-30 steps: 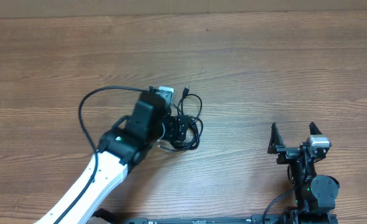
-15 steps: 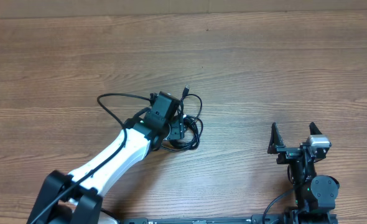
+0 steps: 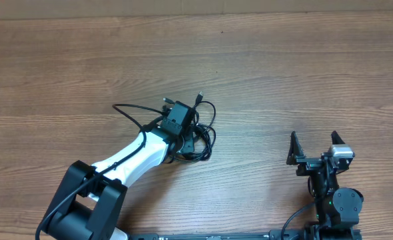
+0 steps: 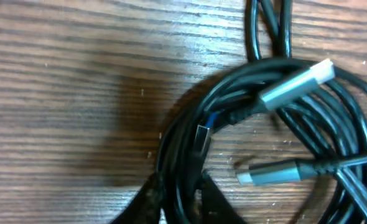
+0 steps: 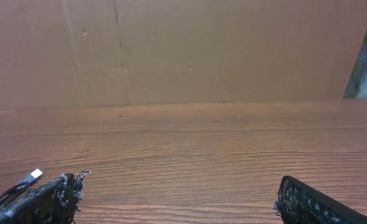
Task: Untangle cables
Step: 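Lower the left gripper and grasp a loop of the black cable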
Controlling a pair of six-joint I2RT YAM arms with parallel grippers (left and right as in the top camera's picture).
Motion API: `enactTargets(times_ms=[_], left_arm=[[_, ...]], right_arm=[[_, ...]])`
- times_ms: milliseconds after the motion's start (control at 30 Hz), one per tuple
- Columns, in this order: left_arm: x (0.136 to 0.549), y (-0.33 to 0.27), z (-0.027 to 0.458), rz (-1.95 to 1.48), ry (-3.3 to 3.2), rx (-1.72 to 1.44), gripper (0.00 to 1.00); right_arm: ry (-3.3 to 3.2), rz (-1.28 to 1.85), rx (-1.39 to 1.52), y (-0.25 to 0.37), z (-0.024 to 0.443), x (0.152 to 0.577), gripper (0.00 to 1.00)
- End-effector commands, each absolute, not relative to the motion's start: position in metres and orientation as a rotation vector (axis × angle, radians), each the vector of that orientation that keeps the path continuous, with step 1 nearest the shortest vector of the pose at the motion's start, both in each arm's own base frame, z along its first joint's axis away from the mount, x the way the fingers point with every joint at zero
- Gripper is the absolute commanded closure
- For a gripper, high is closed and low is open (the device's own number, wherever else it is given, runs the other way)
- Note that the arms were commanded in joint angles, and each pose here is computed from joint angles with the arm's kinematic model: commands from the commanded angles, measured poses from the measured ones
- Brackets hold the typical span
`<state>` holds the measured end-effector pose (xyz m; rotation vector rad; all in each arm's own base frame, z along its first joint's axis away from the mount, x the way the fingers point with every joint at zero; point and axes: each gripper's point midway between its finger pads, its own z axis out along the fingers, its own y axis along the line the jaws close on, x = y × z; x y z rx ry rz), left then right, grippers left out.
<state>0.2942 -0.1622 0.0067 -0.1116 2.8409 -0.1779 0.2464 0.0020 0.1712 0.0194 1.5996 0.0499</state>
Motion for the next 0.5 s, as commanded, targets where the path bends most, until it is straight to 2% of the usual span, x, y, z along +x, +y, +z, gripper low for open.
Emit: enactTargets(times_ms=[0, 467], left_arm=[[0.298, -0.1673, 0.0081, -0.181, 2.836, -0.07, 0.96], [0.3034, -0.1696, 0.0165, -0.154, 2.821, 0.102, 0.96]], right_arm=[[1.595, 0.042, 0.021, 0.0008, 0.1696, 0.2465, 0.0], [1.595, 0.042, 0.021, 0.0008, 0.1696, 0.2465, 0.0]])
